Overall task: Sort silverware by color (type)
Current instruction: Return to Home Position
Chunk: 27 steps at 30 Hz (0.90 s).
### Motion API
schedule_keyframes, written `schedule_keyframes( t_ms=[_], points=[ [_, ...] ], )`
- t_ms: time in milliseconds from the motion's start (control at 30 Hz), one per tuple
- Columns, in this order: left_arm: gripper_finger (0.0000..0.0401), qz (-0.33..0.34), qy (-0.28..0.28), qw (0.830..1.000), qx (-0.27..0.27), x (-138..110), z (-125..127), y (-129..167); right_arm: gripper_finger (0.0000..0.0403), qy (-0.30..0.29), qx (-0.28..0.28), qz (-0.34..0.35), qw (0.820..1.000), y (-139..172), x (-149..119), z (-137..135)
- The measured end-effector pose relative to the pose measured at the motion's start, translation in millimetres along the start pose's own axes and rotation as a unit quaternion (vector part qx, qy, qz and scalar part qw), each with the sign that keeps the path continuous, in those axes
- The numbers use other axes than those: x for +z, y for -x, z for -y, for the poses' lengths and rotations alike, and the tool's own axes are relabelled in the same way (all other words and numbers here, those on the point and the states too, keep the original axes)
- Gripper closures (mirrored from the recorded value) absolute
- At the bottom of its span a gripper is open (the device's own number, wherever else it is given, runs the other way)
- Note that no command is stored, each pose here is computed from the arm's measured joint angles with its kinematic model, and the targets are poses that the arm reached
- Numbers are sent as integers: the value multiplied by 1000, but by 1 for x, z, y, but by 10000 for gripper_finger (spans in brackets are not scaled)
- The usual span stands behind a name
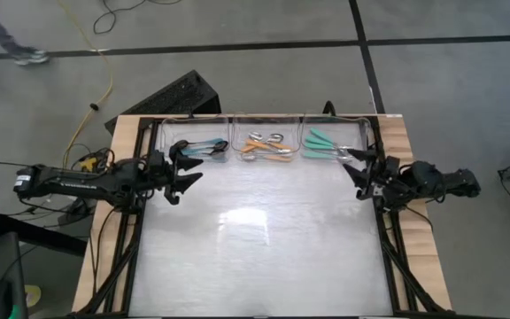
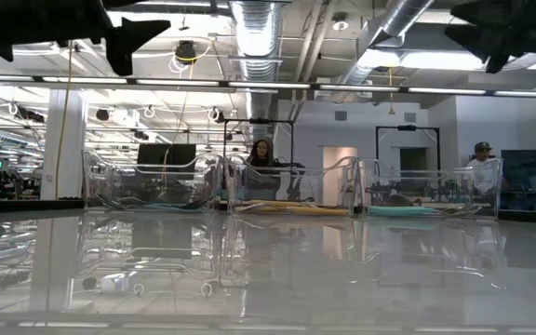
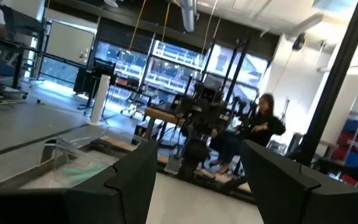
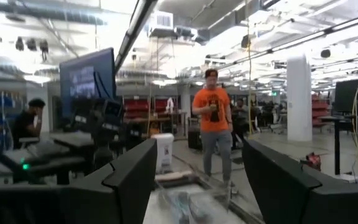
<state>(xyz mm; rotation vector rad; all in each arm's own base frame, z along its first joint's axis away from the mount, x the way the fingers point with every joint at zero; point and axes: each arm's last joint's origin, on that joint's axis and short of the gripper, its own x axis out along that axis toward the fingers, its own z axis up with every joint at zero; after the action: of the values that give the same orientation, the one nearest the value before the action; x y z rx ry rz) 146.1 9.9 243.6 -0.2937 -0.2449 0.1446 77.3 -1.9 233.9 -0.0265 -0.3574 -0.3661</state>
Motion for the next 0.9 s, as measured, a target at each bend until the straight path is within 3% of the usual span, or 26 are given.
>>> schedule_keyframes(
  t_ms=[300, 467, 900],
  points=[
    [183, -23, -4, 1000, 7, -4, -1, 1, 138, 18, -1, -32, 999, 0, -7, 0],
    [183, -31, -26, 999, 28, -9, -2, 2, 138, 9, 5, -88, 996, 1, -19, -2],
    [183, 8, -4, 999, 31, -49, -17, 26, 138, 4, 7, -131, 991, 4, -37, -3]
  ],
)
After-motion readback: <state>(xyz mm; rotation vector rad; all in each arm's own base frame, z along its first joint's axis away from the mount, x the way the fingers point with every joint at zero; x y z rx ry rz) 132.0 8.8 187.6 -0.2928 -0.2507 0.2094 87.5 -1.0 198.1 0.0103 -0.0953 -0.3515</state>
